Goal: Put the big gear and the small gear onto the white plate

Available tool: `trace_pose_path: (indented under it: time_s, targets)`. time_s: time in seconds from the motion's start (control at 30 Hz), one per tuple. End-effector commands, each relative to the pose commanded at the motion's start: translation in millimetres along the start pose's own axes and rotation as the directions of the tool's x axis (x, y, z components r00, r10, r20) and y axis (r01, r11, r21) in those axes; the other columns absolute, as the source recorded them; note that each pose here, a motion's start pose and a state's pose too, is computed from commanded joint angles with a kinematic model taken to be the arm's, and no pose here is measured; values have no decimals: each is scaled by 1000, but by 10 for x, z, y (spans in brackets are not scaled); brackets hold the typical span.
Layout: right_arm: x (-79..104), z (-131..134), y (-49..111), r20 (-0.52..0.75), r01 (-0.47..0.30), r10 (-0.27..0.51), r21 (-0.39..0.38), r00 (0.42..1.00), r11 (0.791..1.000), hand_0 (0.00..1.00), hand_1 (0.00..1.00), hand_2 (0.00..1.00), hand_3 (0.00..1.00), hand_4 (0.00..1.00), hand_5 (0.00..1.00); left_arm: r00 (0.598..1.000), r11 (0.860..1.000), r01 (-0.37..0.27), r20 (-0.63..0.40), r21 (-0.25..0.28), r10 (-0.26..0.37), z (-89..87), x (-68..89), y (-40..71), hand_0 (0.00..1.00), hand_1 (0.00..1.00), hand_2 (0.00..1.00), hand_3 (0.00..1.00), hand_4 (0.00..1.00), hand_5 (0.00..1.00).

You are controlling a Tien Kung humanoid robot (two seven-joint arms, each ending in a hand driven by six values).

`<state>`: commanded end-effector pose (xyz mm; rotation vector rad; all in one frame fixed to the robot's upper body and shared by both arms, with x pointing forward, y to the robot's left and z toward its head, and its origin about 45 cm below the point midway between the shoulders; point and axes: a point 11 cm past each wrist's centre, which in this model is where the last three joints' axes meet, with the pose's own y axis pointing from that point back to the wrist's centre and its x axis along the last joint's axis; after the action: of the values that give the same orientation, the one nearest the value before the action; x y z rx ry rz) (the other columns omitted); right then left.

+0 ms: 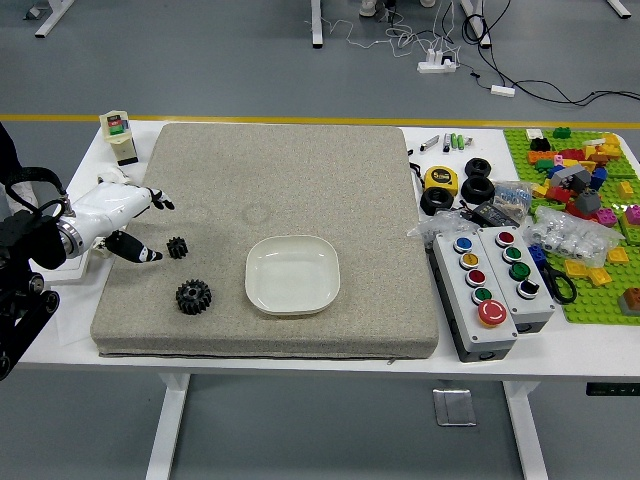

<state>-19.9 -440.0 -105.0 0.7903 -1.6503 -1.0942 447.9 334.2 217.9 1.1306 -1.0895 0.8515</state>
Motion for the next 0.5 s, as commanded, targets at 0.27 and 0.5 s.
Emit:
trace_pose_path:
  time_s: [0.27,0.5]
  targets:
    - [-5,-5,0,-1,1,-1,0,1000,1000,769,811,845,797,947,799,999,999,45,7,-21,-45,105,-93,-88,630,647,663,674,818,169]
    - [-6,-19,0,-2,1,-1,2,1000,1000,769,812,845,797,947,800,997,997,73,11,-27,-73,142,-182,-122,627,634,656,665,796,166]
